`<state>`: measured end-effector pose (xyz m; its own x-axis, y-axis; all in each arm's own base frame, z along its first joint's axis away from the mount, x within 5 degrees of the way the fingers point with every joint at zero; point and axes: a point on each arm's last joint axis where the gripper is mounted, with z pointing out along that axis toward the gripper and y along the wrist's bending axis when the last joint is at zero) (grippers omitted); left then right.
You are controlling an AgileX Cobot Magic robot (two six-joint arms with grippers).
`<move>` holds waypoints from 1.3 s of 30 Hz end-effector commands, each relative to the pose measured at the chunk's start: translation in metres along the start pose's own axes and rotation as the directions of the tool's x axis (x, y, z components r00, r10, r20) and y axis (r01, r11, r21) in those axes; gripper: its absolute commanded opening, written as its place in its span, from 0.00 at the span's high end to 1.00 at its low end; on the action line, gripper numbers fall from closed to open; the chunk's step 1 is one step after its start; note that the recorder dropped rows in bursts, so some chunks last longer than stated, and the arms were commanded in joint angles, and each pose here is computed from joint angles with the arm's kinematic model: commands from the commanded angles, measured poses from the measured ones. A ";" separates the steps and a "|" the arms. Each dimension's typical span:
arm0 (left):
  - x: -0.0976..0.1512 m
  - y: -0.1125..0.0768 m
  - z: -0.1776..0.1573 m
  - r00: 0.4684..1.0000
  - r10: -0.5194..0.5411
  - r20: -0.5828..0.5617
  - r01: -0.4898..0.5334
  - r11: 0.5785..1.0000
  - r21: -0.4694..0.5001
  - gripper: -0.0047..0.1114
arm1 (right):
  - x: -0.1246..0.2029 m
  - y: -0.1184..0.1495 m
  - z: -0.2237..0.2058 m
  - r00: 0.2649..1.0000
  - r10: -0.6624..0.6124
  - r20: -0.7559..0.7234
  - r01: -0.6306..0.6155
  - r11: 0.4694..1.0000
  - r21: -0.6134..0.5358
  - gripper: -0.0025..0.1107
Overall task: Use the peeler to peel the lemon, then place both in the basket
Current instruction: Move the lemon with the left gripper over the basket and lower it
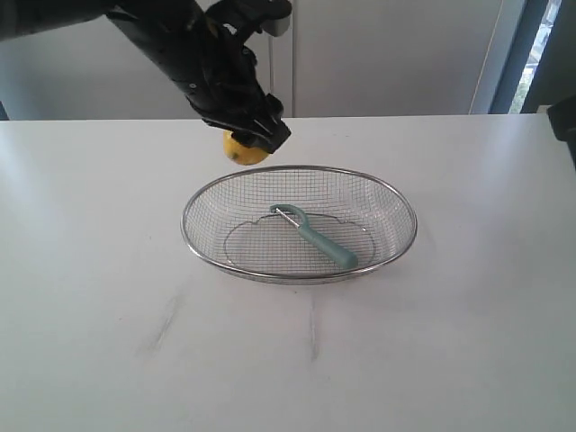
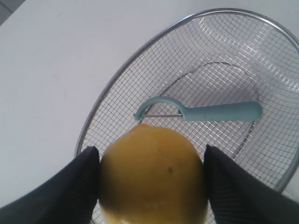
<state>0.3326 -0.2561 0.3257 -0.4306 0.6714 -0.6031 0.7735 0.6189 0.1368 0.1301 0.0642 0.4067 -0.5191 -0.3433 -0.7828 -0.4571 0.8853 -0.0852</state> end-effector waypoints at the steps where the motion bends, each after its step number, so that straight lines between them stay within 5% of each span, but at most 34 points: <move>1: -0.003 0.002 0.026 0.998 0.004 -0.068 -0.004 1.000 0.002 0.96 | 0.001 -0.002 0.000 1.000 0.003 -0.002 -0.003 1.000 0.017 0.98; 18: 0.012 0.012 0.105 0.992 0.012 -0.126 -0.023 0.996 -0.091 0.96 | 0.010 -0.002 0.017 1.000 -0.022 0.009 0.021 0.999 0.035 0.98; 39: 0.027 0.009 0.136 0.982 0.020 -0.186 -0.035 0.997 -0.076 0.92 | 0.009 -0.002 0.017 0.999 -0.023 0.022 0.023 0.999 0.036 0.98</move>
<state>0.3918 -0.2868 0.2030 -0.4915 0.7502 -0.4423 0.7524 0.6215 0.2181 0.1377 0.0655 0.3893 -0.4975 -0.3674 -0.7858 -0.4519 0.8830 -0.1268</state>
